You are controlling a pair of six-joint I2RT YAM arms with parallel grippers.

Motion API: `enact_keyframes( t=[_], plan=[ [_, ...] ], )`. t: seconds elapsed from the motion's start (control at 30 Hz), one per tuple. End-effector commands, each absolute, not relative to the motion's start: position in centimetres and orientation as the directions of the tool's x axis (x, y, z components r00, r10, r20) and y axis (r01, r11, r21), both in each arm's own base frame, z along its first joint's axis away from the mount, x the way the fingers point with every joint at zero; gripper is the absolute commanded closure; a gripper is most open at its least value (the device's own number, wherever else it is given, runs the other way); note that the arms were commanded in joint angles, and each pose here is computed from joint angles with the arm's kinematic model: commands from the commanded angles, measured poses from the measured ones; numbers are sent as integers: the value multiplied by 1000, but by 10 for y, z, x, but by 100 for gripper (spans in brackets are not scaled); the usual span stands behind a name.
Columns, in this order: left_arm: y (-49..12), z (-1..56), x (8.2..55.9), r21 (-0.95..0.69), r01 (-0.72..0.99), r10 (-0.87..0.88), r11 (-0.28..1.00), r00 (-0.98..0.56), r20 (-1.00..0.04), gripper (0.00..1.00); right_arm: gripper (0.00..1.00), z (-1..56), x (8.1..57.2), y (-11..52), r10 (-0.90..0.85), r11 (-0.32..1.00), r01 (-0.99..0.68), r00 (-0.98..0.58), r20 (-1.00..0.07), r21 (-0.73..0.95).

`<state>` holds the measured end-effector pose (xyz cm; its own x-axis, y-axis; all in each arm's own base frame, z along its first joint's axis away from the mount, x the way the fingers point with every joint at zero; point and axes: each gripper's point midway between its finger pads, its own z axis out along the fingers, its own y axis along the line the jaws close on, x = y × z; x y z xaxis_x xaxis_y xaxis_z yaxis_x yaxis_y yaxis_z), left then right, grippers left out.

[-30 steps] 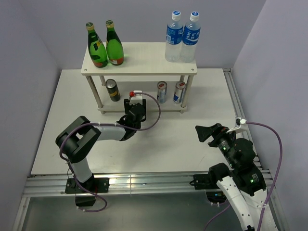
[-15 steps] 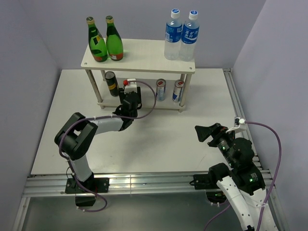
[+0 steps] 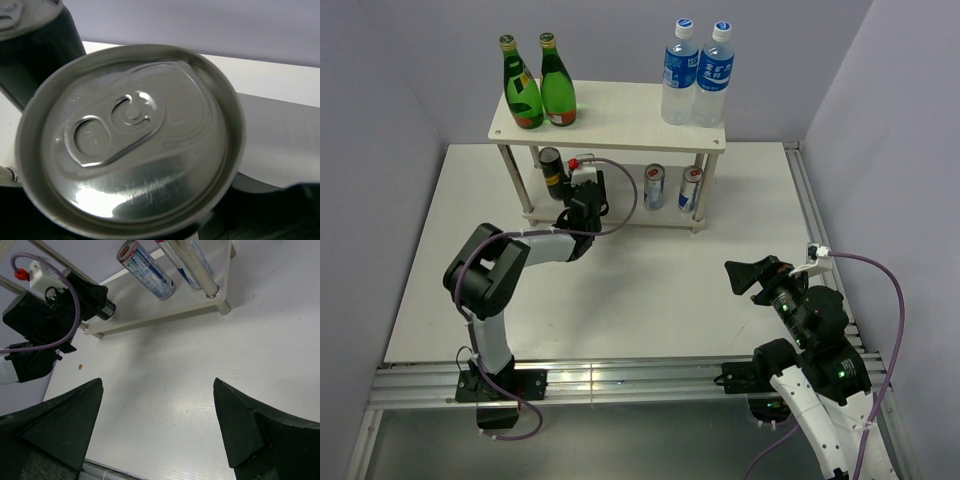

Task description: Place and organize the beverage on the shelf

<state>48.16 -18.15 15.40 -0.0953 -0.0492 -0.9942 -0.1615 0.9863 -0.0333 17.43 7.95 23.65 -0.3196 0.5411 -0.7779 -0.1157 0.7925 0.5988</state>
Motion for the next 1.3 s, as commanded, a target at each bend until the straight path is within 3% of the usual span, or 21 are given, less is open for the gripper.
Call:
enact_keyframes(
  t=[0.0, 0.23, 0.3, 0.57, 0.63, 0.73, 0.77, 0.83, 1.27],
  plan=[
    [-187, 204, 500, -155, -174, -145, 973, 69, -987, 100, 2, 243, 179, 81, 532, 797, -142, -298, -793, 588],
    [-181, 186, 512, -141, -209, -132, 968, 56, -990, 100, 2, 243, 180, 82, 532, 796, -139, -301, -791, 588],
    [-177, 188, 513, -146, -225, -133, 963, 73, -988, 94, 2, 243, 180, 82, 531, 797, -140, -301, -792, 587],
    [-174, 182, 521, -118, -262, -102, 958, 77, -992, 48, 2, 242, 180, 82, 530, 798, -137, -304, -792, 587],
    [-176, 181, 522, -113, -249, -97, 962, 72, -993, 44, 2, 242, 180, 82, 529, 798, -139, -305, -792, 587],
    [-176, 181, 522, -109, -244, -95, 964, 68, -993, 24, 2, 242, 180, 82, 530, 798, -138, -303, -792, 587],
    [-177, 181, 521, -113, -241, -99, 964, 67, -993, 5, 2, 242, 180, 82, 531, 797, -139, -304, -791, 588],
    [-178, 183, 518, -117, -230, -106, 966, 57, -993, 1, 2, 242, 180, 82, 530, 798, -138, -303, -792, 587],
    [-190, 186, 475, -118, -179, -117, 977, 12, -993, 1, 2, 245, 179, 80, 538, 795, -140, -288, -792, 590]
  ],
)
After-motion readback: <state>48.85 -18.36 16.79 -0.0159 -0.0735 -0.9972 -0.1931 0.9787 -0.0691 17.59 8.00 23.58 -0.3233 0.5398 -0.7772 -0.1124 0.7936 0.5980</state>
